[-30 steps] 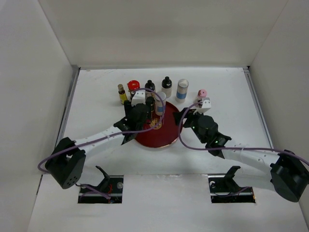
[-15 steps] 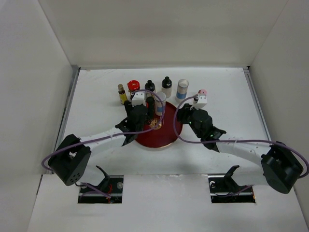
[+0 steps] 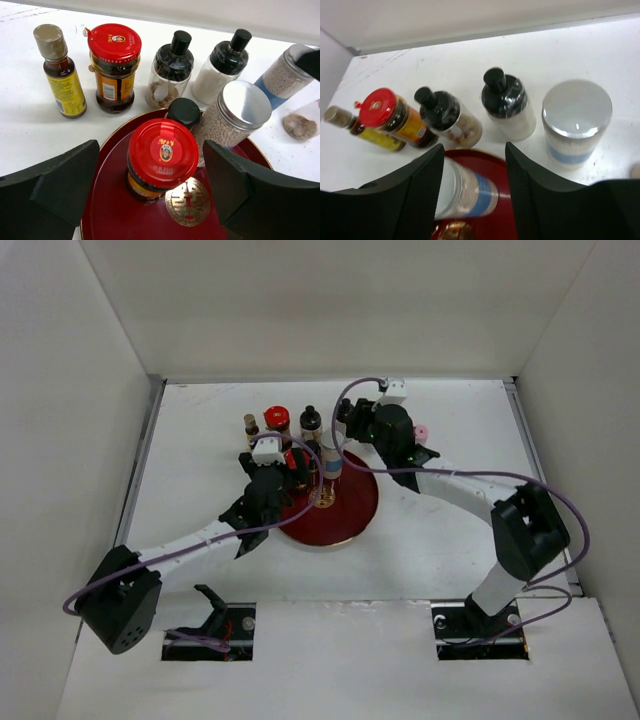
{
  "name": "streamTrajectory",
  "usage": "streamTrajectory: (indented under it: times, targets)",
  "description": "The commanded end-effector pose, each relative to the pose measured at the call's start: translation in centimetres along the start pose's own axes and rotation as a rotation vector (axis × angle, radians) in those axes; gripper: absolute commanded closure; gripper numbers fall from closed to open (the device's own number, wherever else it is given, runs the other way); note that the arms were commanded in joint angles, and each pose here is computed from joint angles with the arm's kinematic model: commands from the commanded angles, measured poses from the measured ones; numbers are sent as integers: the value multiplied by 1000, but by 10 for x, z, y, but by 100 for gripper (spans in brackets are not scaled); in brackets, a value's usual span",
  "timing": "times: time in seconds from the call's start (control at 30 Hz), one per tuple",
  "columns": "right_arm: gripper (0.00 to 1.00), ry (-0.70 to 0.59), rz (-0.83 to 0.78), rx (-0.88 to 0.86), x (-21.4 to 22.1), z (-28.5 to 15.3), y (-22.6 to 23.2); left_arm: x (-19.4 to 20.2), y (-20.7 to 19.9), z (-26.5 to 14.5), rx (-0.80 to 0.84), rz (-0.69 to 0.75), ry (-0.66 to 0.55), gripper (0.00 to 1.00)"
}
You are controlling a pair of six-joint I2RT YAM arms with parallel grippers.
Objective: Organize the condiment bottles
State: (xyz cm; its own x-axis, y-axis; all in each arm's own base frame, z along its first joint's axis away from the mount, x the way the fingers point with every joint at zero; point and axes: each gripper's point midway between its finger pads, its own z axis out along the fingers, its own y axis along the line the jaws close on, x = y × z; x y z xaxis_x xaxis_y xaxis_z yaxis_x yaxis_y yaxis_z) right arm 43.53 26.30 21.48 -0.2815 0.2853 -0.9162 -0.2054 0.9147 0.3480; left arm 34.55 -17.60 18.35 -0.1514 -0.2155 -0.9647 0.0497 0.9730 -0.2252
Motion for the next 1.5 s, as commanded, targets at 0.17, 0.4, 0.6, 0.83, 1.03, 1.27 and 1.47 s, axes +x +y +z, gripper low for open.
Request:
streamTrajectory:
  times: [0.17,0.4,0.6,0.83,1.03,1.27,1.47]
  targets:
    - [46,51,-100,13,-8,58,11,-40,1,-18,73,-164,-138,17]
    - [40,38,-132,74,-9,80,-1,-35,10,-17,70,-201,-132,17]
    - [41,62,-170,95,-3,98,-10,-31,11,-14,72,-215,-120,17]
    - [43,64,-194,105,0,115,-15,-28,14,-9,69,-218,-110,17]
    - [51,44,-199,102,-5,126,-14,-28,18,-9,60,-224,-112,17]
    - [67,34,-216,111,-9,129,-15,-26,20,-8,52,-225,-107,17]
    - [73,-122,-169,80,-61,109,2,-23,20,-6,51,-224,-105,17]
